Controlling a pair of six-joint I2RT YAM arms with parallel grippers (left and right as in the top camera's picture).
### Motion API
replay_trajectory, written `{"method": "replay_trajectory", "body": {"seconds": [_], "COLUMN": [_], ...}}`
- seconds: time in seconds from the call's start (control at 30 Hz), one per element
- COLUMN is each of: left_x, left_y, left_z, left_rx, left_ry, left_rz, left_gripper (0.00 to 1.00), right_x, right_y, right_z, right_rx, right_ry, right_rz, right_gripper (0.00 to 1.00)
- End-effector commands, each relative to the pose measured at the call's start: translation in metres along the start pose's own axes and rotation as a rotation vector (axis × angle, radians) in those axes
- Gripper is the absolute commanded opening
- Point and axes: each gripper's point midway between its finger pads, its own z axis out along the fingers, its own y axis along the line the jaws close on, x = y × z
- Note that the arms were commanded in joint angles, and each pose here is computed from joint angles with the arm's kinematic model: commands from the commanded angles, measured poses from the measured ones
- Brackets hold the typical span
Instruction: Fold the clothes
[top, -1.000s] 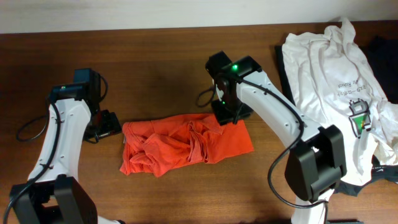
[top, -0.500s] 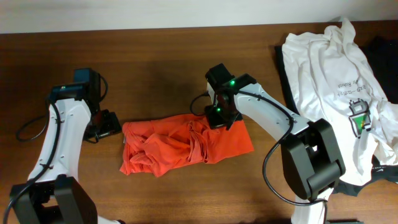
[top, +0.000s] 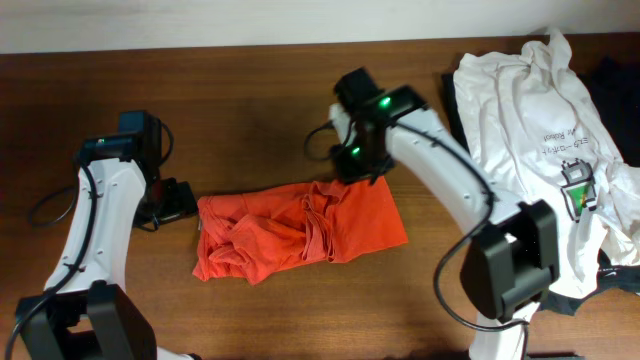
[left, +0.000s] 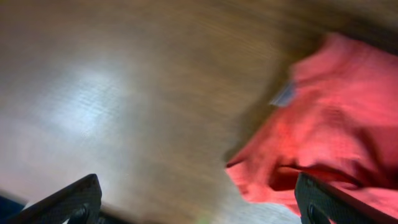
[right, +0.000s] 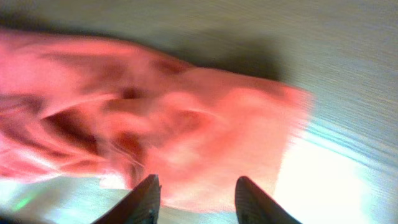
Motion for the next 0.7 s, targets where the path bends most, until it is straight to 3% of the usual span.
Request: {"method": "replay_trajectory", "body": {"seconds": [0.0, 0.17, 0.3, 0.53, 0.6, 0.67], "left_x": [0.005, 0.012, 0.024, 0.042, 0.047, 0.05], "left_y": [-0.032, -0.055, -0.079, -0.097, -0.101, -0.105], "left_z": [0.003, 0.027, 0.049, 0.083, 0.087, 0.089], "left_rx": [0.194, 0.301, 0.428, 0.518, 0.544, 0.559], "left_ry": [-0.003, -0.014, 0.017, 0.108, 0.139, 0.158], "left_rz": [0.215, 0.376, 0.442, 0.441, 0.435, 0.439], "left_gripper": [0.99, 0.99, 0.99, 0.99, 0.92, 0.73], "right_x": [-0.002, 0.026, 0.027, 0.027, 0.027, 0.026], "right_y": [-0.073, -0.096, -0.098, -0.098, -0.098, -0.098], "right_z": [-0.057, -0.059, -0.06, -0.059, -0.059, -0.059], "right_rx": [0.224, 0.203, 0.208, 0.207, 0.207, 0.208], "right_ry": [-0.108, 0.003, 0.006, 0.006, 0.006, 0.005], "right_rz": [0.217, 0.302, 0.308, 0.307, 0.307, 0.307], "right_gripper": [0.47, 0.47, 0.48, 0.47, 0.47, 0.48]}}
